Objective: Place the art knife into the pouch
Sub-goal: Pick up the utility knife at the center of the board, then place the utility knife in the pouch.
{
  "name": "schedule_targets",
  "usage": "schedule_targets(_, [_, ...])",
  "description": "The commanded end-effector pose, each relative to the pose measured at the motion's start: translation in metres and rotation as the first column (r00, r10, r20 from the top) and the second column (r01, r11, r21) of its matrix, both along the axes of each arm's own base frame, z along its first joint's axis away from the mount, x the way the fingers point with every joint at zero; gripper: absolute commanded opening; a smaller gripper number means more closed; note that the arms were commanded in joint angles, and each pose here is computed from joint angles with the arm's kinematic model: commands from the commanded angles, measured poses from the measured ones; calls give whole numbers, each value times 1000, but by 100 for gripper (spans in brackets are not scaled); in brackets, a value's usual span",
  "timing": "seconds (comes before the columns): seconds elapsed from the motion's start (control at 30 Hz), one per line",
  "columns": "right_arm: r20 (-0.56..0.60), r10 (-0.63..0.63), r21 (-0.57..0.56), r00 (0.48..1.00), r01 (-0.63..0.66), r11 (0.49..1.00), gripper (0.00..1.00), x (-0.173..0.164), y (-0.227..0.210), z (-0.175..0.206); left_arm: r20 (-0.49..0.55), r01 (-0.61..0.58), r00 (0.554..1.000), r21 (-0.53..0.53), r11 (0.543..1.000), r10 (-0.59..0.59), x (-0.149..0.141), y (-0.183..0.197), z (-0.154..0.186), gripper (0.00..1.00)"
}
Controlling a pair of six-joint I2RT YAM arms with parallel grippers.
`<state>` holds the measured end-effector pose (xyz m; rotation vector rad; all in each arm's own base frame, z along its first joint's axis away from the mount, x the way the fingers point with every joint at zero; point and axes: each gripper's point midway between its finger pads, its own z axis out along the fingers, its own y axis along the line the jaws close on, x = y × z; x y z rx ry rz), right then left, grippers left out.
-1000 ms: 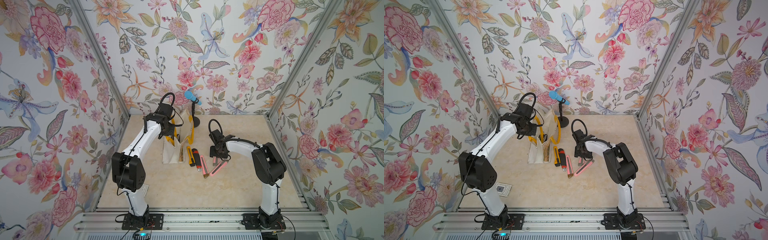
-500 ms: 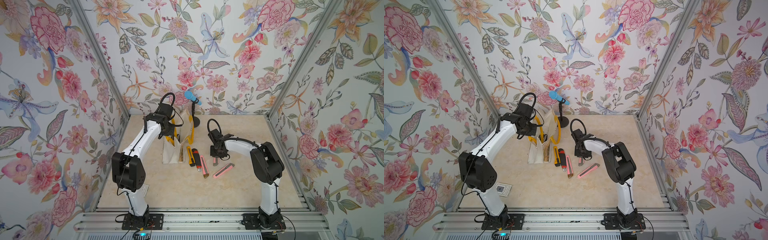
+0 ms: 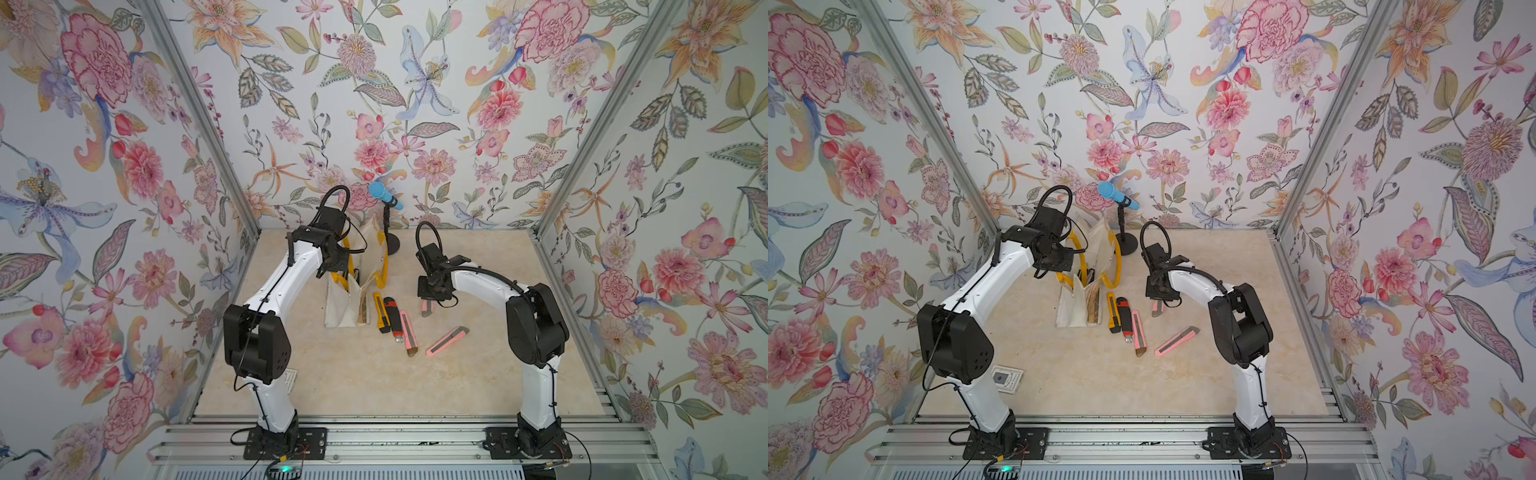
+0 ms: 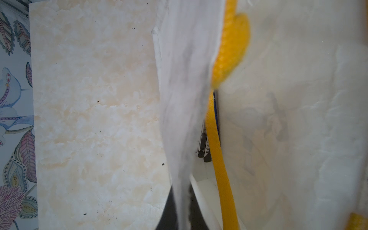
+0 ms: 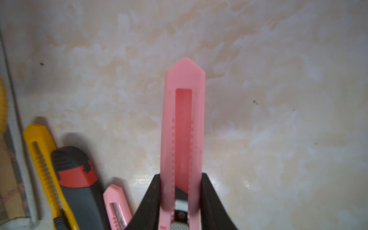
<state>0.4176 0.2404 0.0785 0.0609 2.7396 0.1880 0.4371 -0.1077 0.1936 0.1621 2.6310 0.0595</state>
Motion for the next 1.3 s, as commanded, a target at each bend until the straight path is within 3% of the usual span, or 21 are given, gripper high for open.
schedule_targets(0.0, [131,1,80,991,-12,997,22,17,7,69,-15,-8,1000,3,1000,8,-5,4,-2,0])
schedule_targets(0.3, [312,52,237,949,-130,963,22,46,55,165,-15,0,1000,-24,1000,0,-7,-4,-3,0])
schedule_targets(0.57, [481,172,320,860,-355,878,21,54,131,236,-7,0,1000,-32,999,0,-12,-6,-2,0])
schedule_targets(0.83, [452,293,402,843,-486,776,21,31,204,213,7,-1,1000,-39,999,1,-12,-6,3,0])
schedule_targets(1.27, [276,382,367,882,-464,806,18,5,228,115,3,10,1000,-29,1000,-10,-12,-6,4,0])
